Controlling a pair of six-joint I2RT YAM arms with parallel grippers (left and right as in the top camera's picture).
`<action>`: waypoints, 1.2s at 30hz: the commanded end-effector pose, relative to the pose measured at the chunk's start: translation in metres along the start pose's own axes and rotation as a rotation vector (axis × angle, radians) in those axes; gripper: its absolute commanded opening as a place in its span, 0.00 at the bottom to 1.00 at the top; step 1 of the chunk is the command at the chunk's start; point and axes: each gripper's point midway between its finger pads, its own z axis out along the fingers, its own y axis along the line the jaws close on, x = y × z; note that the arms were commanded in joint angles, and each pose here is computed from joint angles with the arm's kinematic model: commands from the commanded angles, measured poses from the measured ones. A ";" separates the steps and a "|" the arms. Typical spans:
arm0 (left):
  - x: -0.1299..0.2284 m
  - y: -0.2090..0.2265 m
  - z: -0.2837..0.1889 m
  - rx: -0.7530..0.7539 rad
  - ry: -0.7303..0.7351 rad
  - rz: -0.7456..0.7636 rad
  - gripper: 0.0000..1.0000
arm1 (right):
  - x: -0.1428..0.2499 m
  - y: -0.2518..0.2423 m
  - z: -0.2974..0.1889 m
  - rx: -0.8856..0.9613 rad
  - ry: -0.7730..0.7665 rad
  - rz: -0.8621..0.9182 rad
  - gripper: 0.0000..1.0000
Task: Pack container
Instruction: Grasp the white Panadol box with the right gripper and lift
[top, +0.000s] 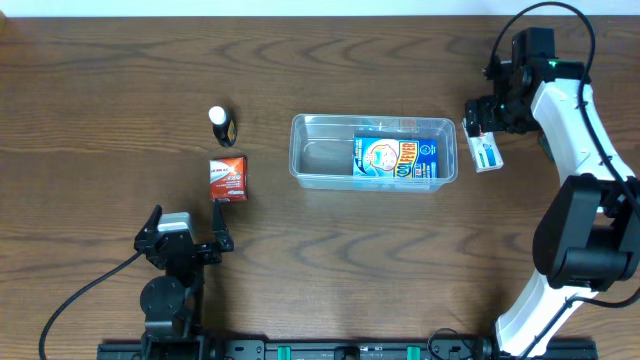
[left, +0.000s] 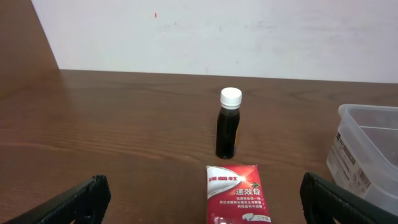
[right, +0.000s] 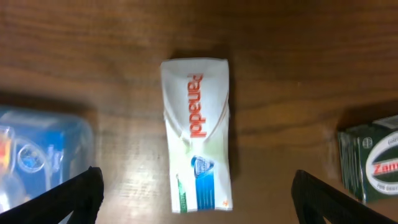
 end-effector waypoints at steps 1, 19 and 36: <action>0.020 0.004 0.003 -0.020 0.049 0.019 0.98 | 0.006 -0.003 0.005 0.005 -0.002 0.006 0.97; 0.020 0.004 0.003 -0.020 0.049 0.019 0.98 | 0.001 -0.016 0.028 0.023 -0.066 -0.005 0.91; 0.020 0.004 0.003 -0.020 0.049 0.019 0.98 | 0.023 -0.007 0.075 -0.019 0.049 -0.007 0.89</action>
